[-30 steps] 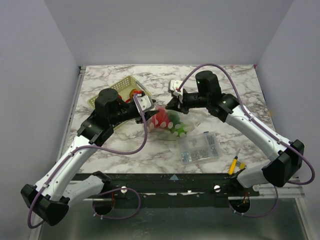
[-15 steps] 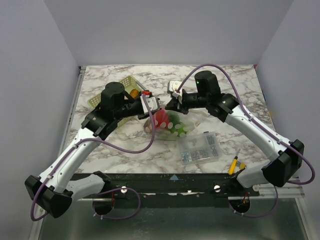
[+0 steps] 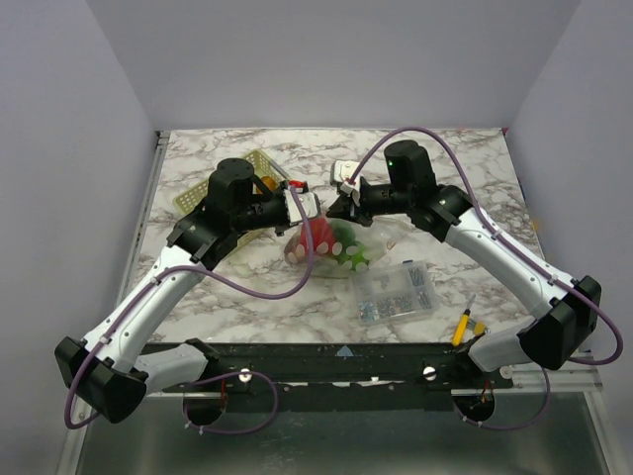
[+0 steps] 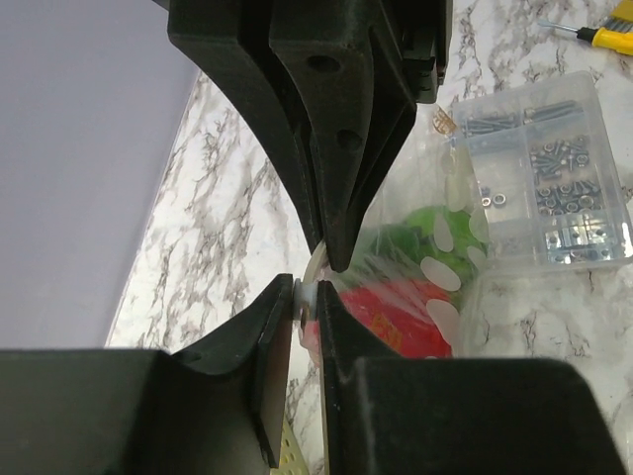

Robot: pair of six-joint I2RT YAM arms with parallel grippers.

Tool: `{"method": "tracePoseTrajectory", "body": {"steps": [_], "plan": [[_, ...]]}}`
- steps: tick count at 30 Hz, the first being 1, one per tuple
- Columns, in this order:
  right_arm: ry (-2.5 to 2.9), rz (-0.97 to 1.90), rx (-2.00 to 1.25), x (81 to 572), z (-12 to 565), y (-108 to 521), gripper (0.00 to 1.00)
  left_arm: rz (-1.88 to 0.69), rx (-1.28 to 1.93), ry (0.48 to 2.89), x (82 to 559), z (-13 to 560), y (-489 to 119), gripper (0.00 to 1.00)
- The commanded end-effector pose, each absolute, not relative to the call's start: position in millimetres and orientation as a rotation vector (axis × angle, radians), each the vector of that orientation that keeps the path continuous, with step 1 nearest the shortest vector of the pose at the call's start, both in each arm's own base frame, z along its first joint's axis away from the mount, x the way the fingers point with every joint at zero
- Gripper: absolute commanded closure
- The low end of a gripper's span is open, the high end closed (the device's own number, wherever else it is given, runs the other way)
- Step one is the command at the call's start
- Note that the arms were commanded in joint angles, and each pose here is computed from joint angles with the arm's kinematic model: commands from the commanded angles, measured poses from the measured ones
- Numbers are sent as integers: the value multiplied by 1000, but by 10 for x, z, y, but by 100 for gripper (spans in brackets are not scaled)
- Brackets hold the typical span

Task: Place the food in the zip-top bag and seal the zipper
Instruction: Zip the zipper food storage bag at the center of the board.

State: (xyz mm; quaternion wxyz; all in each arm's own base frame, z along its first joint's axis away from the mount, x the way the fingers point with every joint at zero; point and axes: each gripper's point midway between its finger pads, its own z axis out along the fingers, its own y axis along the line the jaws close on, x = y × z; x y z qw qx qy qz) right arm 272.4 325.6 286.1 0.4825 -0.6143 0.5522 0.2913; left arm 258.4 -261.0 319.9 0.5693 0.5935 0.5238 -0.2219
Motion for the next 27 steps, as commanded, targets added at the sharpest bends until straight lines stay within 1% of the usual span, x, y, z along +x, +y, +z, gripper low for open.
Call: {"method": "tracePoseTrajectory", "body": {"steps": [1,4,7,19,27], "plan": [[1289,704,-1506,2704,2989,3301,100,-566,1431,1177,2503,3278,-2677,86],[1262,704,-1509,2701,2997,3321,100,-598,1446,1178,2478,3261,-2710,90],[1217,691,-1520,2682,2986,3339,100,-612,1452,1188,2487,3229,-2731,91],[1048,644,-1493,2638,3111,3372,100,-707,1468,1208,2467,3127,-2832,93],[1065,640,-1451,2671,3115,3367,100,-744,1457,1216,2456,3127,-2867,92]]}}
